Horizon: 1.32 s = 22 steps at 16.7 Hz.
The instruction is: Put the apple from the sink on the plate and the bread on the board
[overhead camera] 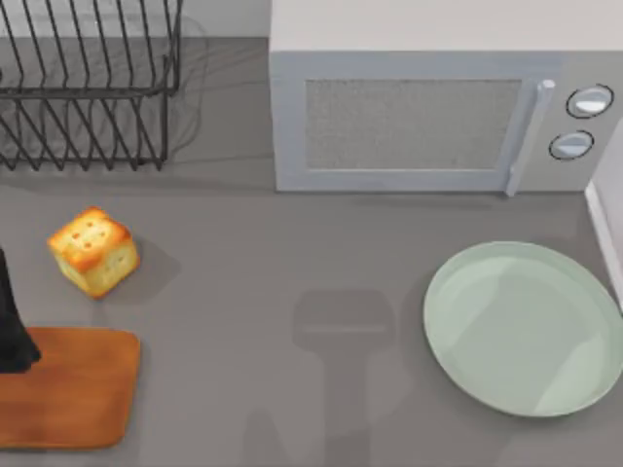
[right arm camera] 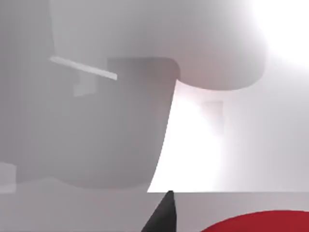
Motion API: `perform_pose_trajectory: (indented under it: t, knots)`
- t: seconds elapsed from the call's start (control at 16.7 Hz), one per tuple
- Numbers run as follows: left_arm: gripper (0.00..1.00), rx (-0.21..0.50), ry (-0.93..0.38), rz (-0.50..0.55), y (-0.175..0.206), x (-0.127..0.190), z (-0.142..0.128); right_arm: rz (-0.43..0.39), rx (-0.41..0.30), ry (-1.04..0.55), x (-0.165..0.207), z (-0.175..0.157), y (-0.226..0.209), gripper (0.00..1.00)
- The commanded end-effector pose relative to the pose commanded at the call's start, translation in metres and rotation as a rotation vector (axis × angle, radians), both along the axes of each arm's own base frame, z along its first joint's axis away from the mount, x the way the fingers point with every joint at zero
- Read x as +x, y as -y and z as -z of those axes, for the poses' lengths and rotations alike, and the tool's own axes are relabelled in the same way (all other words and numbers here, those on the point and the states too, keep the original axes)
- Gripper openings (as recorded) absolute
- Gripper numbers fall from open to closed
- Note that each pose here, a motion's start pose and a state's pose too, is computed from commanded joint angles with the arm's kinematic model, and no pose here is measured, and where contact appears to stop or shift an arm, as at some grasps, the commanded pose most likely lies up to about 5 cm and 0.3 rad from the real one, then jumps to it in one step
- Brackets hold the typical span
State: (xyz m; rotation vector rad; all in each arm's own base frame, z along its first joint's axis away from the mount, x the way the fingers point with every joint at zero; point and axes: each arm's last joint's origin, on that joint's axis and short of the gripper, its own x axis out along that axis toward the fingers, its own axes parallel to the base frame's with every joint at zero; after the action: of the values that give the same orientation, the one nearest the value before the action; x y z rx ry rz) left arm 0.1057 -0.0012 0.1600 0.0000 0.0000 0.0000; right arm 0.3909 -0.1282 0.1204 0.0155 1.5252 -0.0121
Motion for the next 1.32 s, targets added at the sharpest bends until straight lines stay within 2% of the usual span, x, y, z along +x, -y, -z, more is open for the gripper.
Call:
perform_pose_trajectory:
  t: [0.12,0.42,0.6,1.02,1.32]
  knots:
    - [1.0,0.0,0.0,0.0,0.0,0.0,0.0,0.0,-0.003,0.008,-0.001,-0.014,-0.001,0.0]
    - [1.0,0.0,0.0,0.0,0.0,0.0,0.0,0.001,-0.002,0.006,-0.001,-0.013,-0.001,0.0]
    - [1.0,0.0,0.0,0.0,0.0,0.0,0.0,0.003,-0.009,0.024,0.0,-0.029,-0.015,0.0]
    - [1.0,0.0,0.0,0.0,0.0,0.0,0.0,0.018,0.001,-0.083,-0.025,-0.056,-0.101,0.0]
    - [1.0,0.0,0.0,0.0,0.0,0.0,0.0,0.022,-0.022,-0.155,-0.056,-0.072,-0.172,0.0]
